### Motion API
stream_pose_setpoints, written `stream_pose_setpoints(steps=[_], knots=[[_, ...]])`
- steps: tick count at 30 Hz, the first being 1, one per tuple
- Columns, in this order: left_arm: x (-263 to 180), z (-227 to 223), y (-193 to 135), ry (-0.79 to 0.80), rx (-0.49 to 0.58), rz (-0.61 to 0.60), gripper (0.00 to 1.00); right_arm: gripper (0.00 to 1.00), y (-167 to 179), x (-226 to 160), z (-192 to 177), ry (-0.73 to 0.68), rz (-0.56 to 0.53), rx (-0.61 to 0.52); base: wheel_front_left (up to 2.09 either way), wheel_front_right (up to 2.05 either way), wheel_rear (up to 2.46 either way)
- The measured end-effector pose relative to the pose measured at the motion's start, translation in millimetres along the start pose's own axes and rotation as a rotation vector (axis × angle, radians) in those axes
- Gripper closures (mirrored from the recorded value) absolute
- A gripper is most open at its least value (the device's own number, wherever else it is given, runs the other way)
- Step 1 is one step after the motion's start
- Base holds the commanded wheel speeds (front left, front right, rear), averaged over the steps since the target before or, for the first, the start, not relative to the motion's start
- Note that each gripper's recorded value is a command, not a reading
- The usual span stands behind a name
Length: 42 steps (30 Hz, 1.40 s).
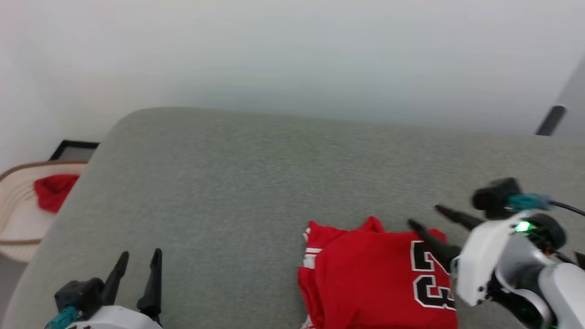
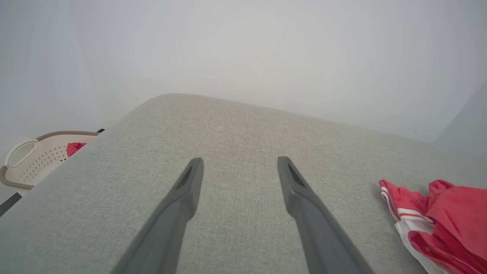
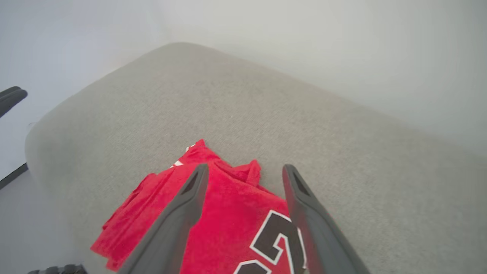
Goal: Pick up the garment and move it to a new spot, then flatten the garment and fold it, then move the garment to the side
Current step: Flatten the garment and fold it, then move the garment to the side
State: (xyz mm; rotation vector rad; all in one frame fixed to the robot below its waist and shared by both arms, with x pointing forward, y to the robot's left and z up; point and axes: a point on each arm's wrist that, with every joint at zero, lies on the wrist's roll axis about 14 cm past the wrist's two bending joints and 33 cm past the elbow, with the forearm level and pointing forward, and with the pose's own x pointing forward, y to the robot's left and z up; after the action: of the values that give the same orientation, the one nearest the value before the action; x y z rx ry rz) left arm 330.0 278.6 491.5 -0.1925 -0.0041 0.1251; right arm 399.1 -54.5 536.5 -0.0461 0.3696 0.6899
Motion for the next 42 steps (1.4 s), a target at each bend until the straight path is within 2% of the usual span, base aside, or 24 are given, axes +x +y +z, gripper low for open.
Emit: stream_pose_setpoints(steps=[5,9,16,21,32,42], knots=[[10,5,-16,-0.018,0.033,-0.050,0.00,0.00,-43,-33,9,-0.192,-0.143,-0.009,0.00,0.00,0.00],[15,7,-25,-0.028,0.054,-0.078,0.00,0.00,-70,-63,-1,-0.296,-0.253,0.001,0.00,0.00,0.00],[17,8,-34,-0.032,0.069,-0.113,0.00,0.00,-107,-115,-38,-0.367,-0.435,0.019,0.00,0.00,0.00],[17,11,-38,-0.043,0.090,-0.136,0.00,0.00,-116,-139,-61,-0.375,-0.517,0.059,0.00,0.00,0.00],[14,17,-43,-0.073,0.116,-0.153,0.00,0.00,-112,-157,-62,-0.416,-0.572,0.074,0.00,0.00,0.00],[10,14,-41,-0.071,0.116,-0.149,0.00,0.00,-106,-152,-60,-0.401,-0.561,0.076,0.00,0.00,0.00]])
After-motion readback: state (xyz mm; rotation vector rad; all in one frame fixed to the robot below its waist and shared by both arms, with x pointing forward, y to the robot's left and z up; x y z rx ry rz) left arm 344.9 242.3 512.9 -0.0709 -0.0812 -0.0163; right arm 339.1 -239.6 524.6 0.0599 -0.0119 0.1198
